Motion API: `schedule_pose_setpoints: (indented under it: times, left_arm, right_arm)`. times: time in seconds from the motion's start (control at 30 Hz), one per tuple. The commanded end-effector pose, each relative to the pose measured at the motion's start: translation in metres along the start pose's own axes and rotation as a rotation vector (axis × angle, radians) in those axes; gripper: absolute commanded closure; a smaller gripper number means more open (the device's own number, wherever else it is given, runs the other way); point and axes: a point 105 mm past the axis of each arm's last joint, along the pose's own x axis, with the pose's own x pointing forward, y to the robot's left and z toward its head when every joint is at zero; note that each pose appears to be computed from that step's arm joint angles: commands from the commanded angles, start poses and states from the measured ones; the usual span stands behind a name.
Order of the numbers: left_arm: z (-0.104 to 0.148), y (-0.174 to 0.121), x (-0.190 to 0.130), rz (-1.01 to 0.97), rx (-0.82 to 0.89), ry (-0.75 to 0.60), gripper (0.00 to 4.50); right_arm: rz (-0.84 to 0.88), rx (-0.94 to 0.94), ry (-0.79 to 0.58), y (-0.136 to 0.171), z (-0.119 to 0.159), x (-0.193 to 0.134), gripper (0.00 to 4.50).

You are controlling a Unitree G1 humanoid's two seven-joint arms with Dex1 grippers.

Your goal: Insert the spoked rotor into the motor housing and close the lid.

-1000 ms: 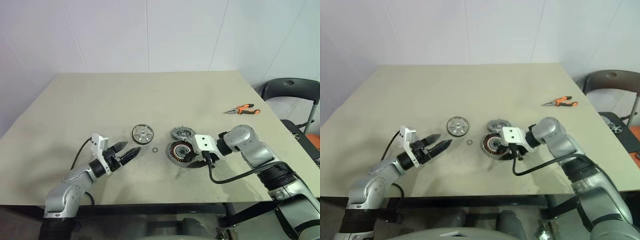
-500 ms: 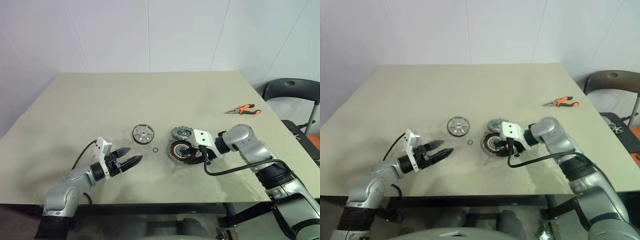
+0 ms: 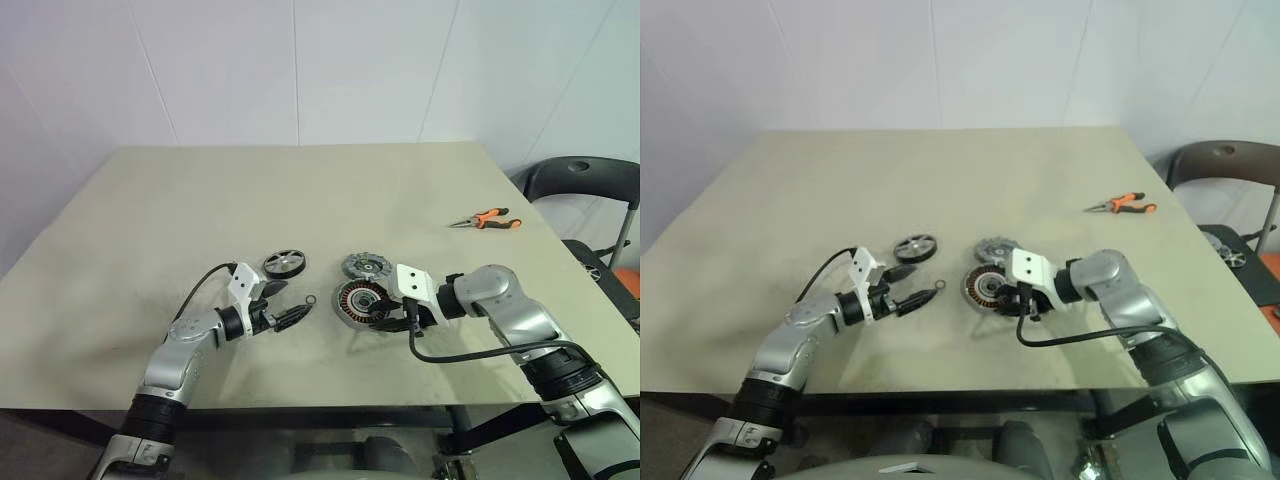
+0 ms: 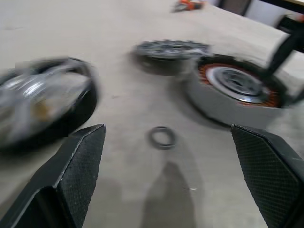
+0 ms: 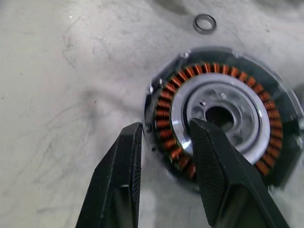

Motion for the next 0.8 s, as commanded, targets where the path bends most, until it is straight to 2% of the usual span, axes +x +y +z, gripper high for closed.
schedule_pose_setpoints:
  times: [0.03, 0.2, 0.33, 0.67, 0.8]
  left_arm:
    - [-0.003, 0.002, -0.002, -0.024, 0.031, 0.011, 0.03]
    - [-0.016, 0.021, 0.003, 0.038, 0.042, 0.036, 0.03]
    - [-0.014, 0.023, 0.011, 0.048, 0.043, 0.010, 0.03]
    - [-0.011, -0.004, 0.036, -0.071, 0.037, 0.026, 0.03]
    - [-0.006, -0.015, 0.055, -0.083, 0.019, 0.028, 0.03]
  right_arm:
    - [-0.055, -0.016, -0.007, -0.007, 0.005, -0.008, 2.86]
    - [-0.064, -0.017, -0.003, -0.006, 0.002, -0.007, 2.86]
    - [-0.074, -0.014, -0.002, -0.007, 0.001, -0.007, 2.86]
    - [-0.066, -0.014, -0.006, 0.000, -0.001, 0.001, 2.86]
    - [-0.068, -0.013, -0.003, -0.001, -0.001, 0.002, 2.86]
